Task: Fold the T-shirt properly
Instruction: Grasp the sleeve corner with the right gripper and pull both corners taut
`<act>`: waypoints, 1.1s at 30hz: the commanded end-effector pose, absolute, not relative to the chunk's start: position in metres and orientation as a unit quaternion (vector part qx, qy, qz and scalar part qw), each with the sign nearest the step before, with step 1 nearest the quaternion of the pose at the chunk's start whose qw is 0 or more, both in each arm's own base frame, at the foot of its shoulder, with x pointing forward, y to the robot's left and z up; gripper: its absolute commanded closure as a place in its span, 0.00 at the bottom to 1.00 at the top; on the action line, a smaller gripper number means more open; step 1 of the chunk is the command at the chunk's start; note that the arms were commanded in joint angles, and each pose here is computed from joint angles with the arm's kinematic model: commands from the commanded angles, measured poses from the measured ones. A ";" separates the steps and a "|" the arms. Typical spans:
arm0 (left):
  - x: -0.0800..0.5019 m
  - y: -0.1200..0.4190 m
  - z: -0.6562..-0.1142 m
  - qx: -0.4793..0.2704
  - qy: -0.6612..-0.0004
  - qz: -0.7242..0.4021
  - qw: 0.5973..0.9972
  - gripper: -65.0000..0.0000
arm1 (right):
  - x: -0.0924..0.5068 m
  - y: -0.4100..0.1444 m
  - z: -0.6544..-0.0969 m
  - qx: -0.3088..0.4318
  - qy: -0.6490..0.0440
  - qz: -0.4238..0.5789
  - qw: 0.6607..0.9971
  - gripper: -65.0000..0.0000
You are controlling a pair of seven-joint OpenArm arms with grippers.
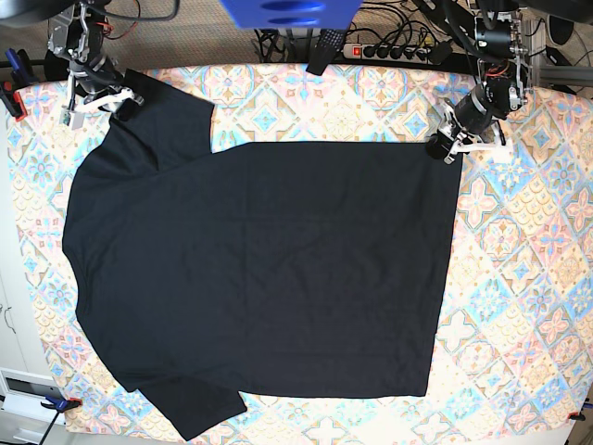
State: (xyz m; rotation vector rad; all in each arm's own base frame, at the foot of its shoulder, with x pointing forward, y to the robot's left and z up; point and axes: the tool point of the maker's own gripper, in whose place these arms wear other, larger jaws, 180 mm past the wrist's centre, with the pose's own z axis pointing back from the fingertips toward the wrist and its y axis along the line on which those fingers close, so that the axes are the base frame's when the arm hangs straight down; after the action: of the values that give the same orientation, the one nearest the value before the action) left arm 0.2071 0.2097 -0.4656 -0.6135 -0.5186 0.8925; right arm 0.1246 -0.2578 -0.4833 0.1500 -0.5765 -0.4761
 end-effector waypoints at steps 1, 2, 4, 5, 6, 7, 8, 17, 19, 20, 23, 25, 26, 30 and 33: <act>0.212 0.215 -0.458 -0.291 -0.257 0.414 0.824 1.00 | 0.103 -0.229 -0.497 0.113 -0.218 -0.225 0.943 0.60; 0.212 0.215 -0.458 -0.291 -0.257 0.414 0.824 1.00 | 0.102 -0.229 -0.497 0.113 -0.217 -0.225 0.943 0.60; 0.212 0.215 -0.458 -0.291 -0.257 0.414 0.824 1.00 | 0.102 -0.227 -0.497 0.118 -0.217 -0.231 0.941 0.60; 0.212 0.215 -0.458 -0.291 -0.257 0.414 0.824 1.00 | 0.103 -0.226 -0.496 0.126 -0.219 -0.238 0.938 0.60; 0.212 0.215 -0.458 -0.290 -0.257 0.414 0.824 1.00 | 0.104 -0.224 -0.495 0.133 -0.221 -0.244 0.935 0.60; 0.212 0.215 -0.458 -0.290 -0.257 0.414 0.824 1.00 | 0.101 -0.221 -0.496 0.139 -0.217 -0.248 0.934 0.60; 0.212 0.215 -0.458 -0.290 -0.257 0.414 0.824 1.00 | 0.097 -0.218 -0.496 0.143 -0.213 -0.251 0.933 0.62; 0.212 0.215 -0.458 -0.290 -0.257 0.414 0.824 1.00 | 0.108 -0.193 -0.483 0.200 -0.237 -0.194 0.931 0.70; 0.210 0.215 -0.459 -0.289 -0.255 0.414 0.824 1.00 | 0.108 -0.190 -0.482 0.209 -0.240 -0.183 0.930 0.79; 0.205 0.215 -0.461 -0.287 -0.251 0.416 0.826 1.00 | 0.107 -0.191 -0.482 0.208 -0.239 -0.182 0.931 0.85; 0.198 0.215 -0.464 -0.284 -0.244 0.417 0.828 1.00 | 0.102 -0.204 -0.481 0.194 -0.241 -0.193 0.931 1.00; 0.185 0.216 -0.469 -0.277 -0.232 0.421 0.832 1.00 | 0.094 -0.220 -0.479 0.177 -0.244 -0.206 0.931 1.00; 0.180 0.216 -0.471 -0.275 -0.228 0.422 0.833 1.00 | 0.092 -0.227 -0.477 0.169 -0.247 -0.211 0.931 0.99; 0.161 0.227 -0.475 -0.255 -0.215 0.417 0.845 1.00 | 0.073 -0.248 -0.473 0.149 -0.244 -0.222 0.932 1.00; 0.148 0.229 -0.476 -0.248 -0.206 0.415 0.851 1.00 | 0.059 -0.253 -0.466 0.154 -0.247 -0.205 0.935 1.00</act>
State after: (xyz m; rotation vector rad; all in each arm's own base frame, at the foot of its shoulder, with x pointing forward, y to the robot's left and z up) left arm 0.1510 0.2231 -0.4780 -0.5440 -0.4359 0.8881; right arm 0.0594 -0.2456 -0.4708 0.3305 -0.4941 -0.4169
